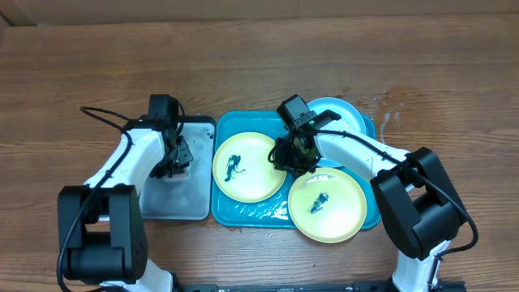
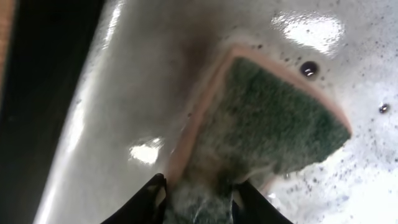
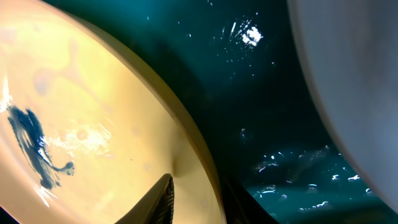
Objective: Clean dirty plates on tray and stack at the side
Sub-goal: 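Lower the left gripper into the grey tray and grasp the sponge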
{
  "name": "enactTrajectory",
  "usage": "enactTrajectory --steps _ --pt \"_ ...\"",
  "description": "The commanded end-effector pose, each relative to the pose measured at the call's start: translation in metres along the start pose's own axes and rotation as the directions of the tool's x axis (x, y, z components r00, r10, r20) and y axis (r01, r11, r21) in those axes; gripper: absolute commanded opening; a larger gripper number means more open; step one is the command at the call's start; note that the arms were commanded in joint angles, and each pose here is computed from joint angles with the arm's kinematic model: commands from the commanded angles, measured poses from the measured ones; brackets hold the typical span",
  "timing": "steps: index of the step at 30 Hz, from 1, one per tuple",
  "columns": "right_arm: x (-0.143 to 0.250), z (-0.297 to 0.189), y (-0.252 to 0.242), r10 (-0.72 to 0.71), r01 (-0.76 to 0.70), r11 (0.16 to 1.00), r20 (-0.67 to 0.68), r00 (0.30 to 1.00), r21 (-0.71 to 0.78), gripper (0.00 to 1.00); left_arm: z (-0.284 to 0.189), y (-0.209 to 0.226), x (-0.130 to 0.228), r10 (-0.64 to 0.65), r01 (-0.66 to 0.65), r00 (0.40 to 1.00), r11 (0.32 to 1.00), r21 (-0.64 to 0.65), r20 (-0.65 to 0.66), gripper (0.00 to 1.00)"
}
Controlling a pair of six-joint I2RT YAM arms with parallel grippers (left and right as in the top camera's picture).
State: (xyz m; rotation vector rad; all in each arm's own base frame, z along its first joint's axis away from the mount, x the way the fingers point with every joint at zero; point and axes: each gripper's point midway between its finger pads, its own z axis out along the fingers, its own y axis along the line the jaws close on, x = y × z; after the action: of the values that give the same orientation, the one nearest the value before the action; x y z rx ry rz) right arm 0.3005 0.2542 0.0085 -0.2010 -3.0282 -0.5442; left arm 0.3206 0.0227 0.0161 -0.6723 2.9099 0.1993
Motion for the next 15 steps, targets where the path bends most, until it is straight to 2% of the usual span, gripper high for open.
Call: enactTrajectory --steps 1,5,11,15 --pt "0.003 0.011 -0.006 0.003 -0.003 1.000 -0.018 1.000 0.029 0.28 0.005 -0.007 -0.006 0.044 -0.044 0.999 0.999 0.030 0.001 0.37" --pt "0.003 0.011 -0.005 0.003 -0.002 1.000 -0.018 1.000 0.029 0.28 -0.004 -0.008 -0.011 0.041 -0.042 0.999 0.999 0.034 0.012 0.34" --pt "0.003 0.011 -0.005 0.002 -0.002 1.000 -0.018 1.000 0.029 0.28 -0.044 -0.008 -0.026 0.032 -0.035 0.998 0.998 0.053 0.056 0.35" --pt "0.003 0.011 -0.006 0.003 -0.002 1.000 -0.019 1.000 0.030 0.28 -0.052 -0.009 -0.030 0.029 -0.034 0.997 0.997 0.064 0.075 0.36"
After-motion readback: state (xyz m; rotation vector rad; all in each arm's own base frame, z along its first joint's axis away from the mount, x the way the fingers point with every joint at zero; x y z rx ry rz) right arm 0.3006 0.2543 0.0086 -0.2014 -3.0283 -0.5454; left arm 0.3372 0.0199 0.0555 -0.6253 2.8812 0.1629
